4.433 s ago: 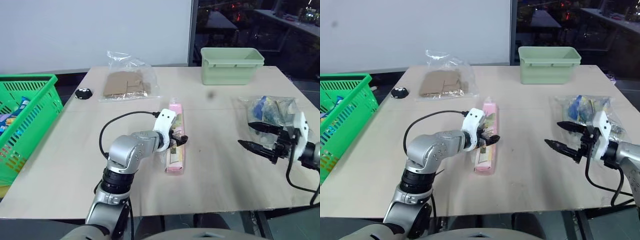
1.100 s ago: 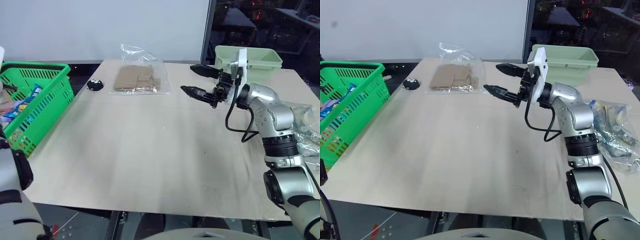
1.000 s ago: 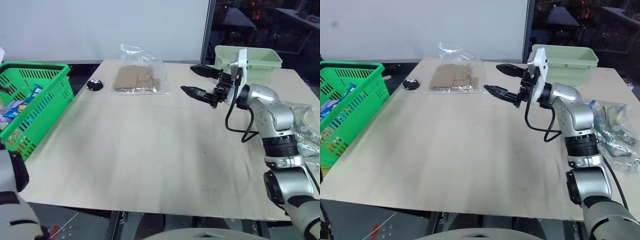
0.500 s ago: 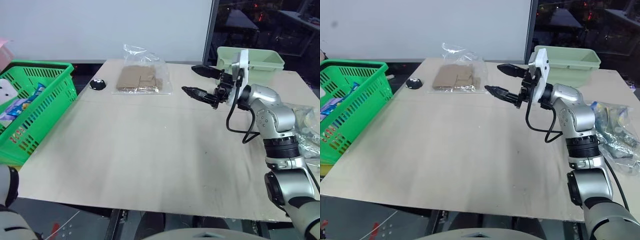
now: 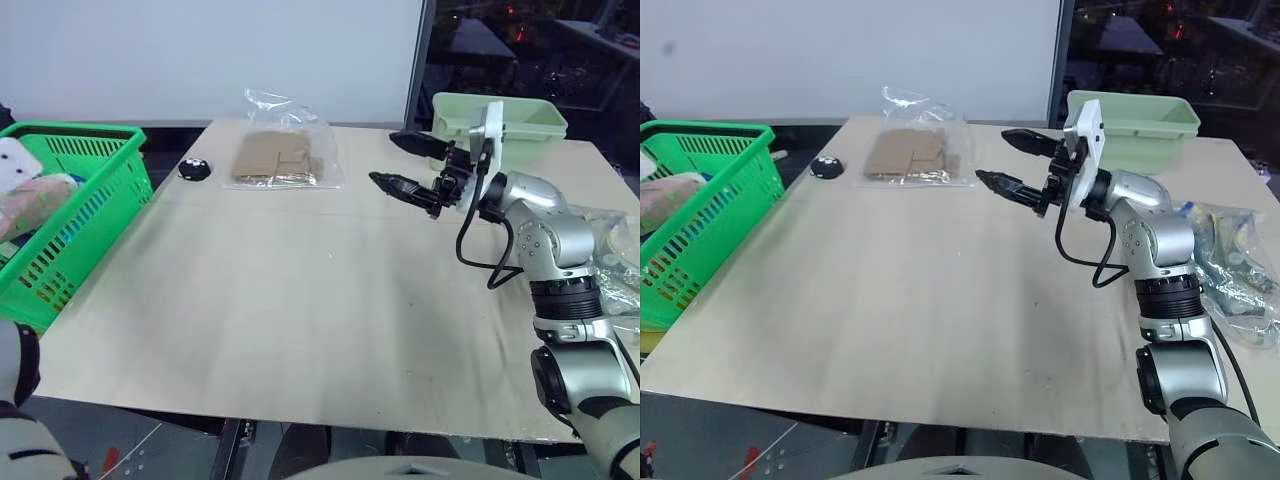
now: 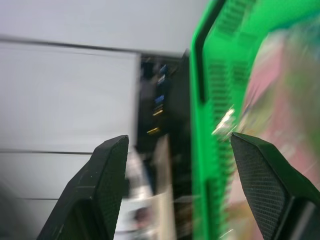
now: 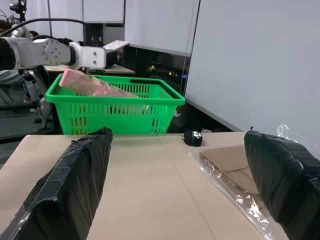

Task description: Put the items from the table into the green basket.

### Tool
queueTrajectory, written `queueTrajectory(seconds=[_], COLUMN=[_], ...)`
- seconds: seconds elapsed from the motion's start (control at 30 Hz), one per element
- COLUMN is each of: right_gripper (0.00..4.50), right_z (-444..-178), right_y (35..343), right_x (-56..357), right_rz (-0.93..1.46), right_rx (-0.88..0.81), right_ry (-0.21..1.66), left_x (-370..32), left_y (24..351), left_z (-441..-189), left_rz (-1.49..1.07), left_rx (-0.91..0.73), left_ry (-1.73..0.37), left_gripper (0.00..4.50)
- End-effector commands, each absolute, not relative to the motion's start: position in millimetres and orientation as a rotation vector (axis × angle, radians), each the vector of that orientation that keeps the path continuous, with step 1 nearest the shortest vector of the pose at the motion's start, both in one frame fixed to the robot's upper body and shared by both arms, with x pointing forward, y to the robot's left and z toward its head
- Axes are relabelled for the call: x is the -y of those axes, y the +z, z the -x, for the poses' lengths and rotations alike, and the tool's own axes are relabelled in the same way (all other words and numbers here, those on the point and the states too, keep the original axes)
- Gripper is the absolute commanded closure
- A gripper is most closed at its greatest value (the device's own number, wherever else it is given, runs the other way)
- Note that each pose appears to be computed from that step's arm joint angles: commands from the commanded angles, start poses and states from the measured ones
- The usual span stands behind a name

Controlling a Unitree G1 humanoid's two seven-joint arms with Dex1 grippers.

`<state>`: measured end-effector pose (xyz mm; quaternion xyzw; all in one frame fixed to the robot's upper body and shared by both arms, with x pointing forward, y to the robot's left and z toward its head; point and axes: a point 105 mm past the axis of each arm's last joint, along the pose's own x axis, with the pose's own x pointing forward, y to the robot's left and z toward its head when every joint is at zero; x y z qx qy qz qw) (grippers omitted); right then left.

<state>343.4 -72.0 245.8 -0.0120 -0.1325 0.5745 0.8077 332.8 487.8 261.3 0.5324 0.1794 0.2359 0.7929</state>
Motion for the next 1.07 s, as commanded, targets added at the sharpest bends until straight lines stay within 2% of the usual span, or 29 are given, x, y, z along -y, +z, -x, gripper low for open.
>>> queueTrajectory(seconds=[0.03, 0.1, 0.17, 0.23, 0.33, 0.43, 0.6, 0.9, 1.07], right_gripper=[0.0, 0.0, 0.0, 0.0, 0.0, 0.0, 0.0, 0.0, 0.0], right_z=[-339, -338, -338, -333, -329, -328, -325, -292, -285], right_y=[255, 249, 238, 220, 194, 172, 127, 73, 65], right_x=[86, 93, 103, 116, 134, 150, 178, 186, 192], right_rz=[0.055, 0.063, 0.074, 0.087, 0.1, 0.118, 0.118, 0.108, 0.114], right_rx=[0.327, 0.305, 0.268, 0.228, 0.158, 0.099, -0.014, -0.129, -0.14], right_ry=[1.199, 1.184, 1.168, 1.172, 1.15, 1.094, 0.906, 0.708, 0.63], left_x=[-433, -401, -363, -319, -272, -254, -224, -192, -185], left_y=[280, 269, 246, 203, 160, 129, 102, 82, 77], left_z=[-364, -370, -365, -349, -322, -309, -292, -281, -278], left_rz=[-0.708, -0.605, -0.553, -0.561, -0.402, -0.312, -0.194, -0.097, -0.08], left_rx=[-0.01, 0.06, 0.075, 0.011, -0.032, -0.105, -0.152, -0.169, -0.184], left_ry=[0.282, 0.106, -0.079, -0.269, -0.434, -0.428, -0.459, -0.477, -0.502], left_gripper=[1.11, 1.11, 1.11, 1.11, 1.11, 1.11, 1.11, 1.11, 1.11])
